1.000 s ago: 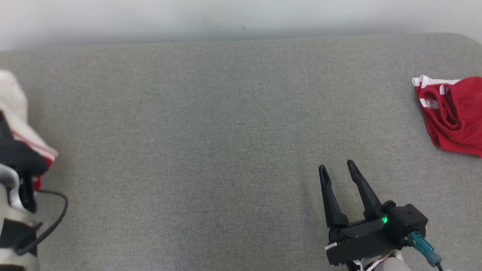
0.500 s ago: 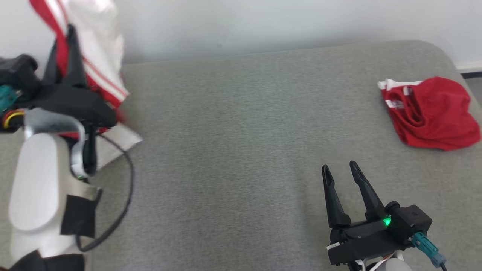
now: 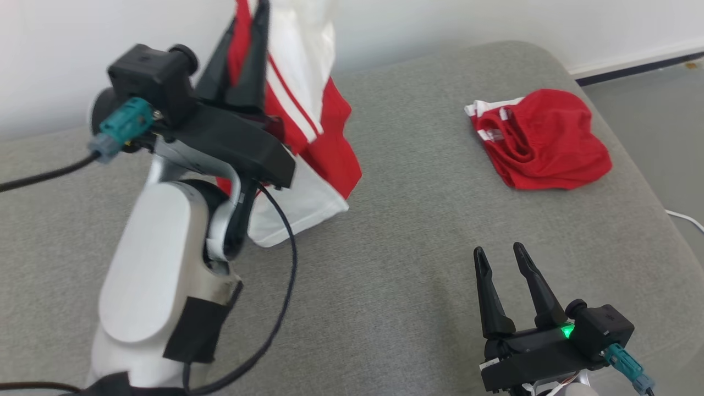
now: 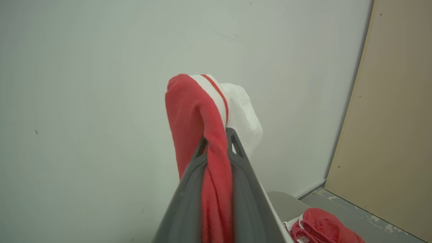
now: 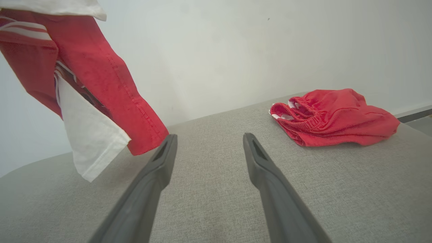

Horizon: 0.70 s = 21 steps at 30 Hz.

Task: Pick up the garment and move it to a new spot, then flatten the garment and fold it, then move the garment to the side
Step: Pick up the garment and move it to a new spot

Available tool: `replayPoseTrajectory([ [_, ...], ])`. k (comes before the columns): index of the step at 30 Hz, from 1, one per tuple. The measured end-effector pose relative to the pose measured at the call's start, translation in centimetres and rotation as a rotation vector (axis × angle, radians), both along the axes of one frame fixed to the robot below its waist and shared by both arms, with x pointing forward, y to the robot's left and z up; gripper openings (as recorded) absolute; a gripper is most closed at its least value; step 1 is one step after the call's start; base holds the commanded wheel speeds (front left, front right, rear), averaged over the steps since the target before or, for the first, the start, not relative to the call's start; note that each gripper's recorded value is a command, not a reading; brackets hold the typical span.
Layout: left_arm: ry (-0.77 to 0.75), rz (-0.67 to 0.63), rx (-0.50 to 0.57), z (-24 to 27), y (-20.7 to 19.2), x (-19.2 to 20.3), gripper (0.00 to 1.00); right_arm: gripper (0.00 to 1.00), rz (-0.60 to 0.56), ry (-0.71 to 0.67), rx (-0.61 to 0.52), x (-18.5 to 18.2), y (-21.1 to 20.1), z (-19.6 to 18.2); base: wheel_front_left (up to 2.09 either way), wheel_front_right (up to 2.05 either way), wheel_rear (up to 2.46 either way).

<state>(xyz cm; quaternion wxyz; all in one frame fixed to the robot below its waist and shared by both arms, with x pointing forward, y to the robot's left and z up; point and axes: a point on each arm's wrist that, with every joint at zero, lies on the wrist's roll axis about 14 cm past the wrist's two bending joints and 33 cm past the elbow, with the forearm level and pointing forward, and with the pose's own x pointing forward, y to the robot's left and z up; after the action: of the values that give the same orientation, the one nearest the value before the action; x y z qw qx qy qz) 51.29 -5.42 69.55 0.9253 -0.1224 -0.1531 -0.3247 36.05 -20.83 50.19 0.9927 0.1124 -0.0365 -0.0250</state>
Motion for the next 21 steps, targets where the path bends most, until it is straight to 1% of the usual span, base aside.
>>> replayPoseTrajectory([
  [3, 0.04, -0.067, -0.014, -1.3, -2.3, -1.0, 0.0, 1.0, -0.026, 0.005, -0.004, -0.5, -0.8, -0.1, 0.0, 0.0, 0.0],
  [5, 0.107, -0.101, -0.05, -3.0, -3.0, -1.4, 0.0, 1.0, -0.041, 0.009, -0.006, -0.7, -1.3, -0.2, 0.0, 0.0, 0.0],
  [7, 0.166, -0.089, -0.044, -5.4, -3.0, -1.5, 0.0, 1.0, -0.046, 0.017, -0.006, -0.6, -1.4, -0.4, 0.0, 0.0, 0.0],
  [10, 0.268, -0.041, -0.058, -9.2, -1.6, -1.4, 0.0, 1.0, -0.035, 0.024, -0.005, -0.4, -1.1, -0.7, 0.0, 0.0, 0.0],
  [13, 0.374, 0.019, -0.043, -13.7, 0.2, -1.7, 0.0, 1.0, -0.024, 0.031, -0.004, -0.2, -0.8, -0.9, 0.0, 0.0, 0.0],
  [15, 0.431, 0.076, -0.014, -16.8, 2.2, -1.9, 0.0, 1.0, -0.013, 0.035, -0.005, -0.1, -0.4, -1.1, 0.0, 0.0, 0.0],
  [16, 0.431, 0.076, -0.014, -16.8, 2.2, -1.9, 0.0, 1.0, -0.013, 0.035, -0.005, -0.1, -0.4, -1.1, 0.0, 0.0, 0.0],
  [17, 0.489, 0.13, 0.001, -19.4, 4.3, -2.1, 0.0, 1.0, -0.003, 0.038, -0.005, 0.1, -0.1, -1.2, 0.0, 0.0, 0.0],
  [18, 0.508, 0.156, 0.015, -20.6, 5.3, -2.2, 0.0, 1.0, 0.002, 0.039, -0.005, 0.1, 0.0, -1.3, 0.0, 0.0, 0.0],
  [19, 0.508, 0.156, 0.015, -20.6, 5.3, -2.2, 0.0, 1.0, 0.002, 0.039, -0.005, 0.1, 0.0, -1.3, 0.0, 0.0, 0.0],
  [20, 0.551, 0.194, 0.046, -22.7, 6.8, -2.5, 0.0, 1.0, 0.013, 0.041, -0.006, 0.2, 0.3, -1.3, 0.0, 0.0, 0.0],
  [21, 0.551, 0.194, 0.046, -22.7, 6.8, -2.5, 0.0, 1.0, 0.013, 0.041, -0.006, 0.2, 0.3, -1.3, 0.0, 0.0, 0.0],
])
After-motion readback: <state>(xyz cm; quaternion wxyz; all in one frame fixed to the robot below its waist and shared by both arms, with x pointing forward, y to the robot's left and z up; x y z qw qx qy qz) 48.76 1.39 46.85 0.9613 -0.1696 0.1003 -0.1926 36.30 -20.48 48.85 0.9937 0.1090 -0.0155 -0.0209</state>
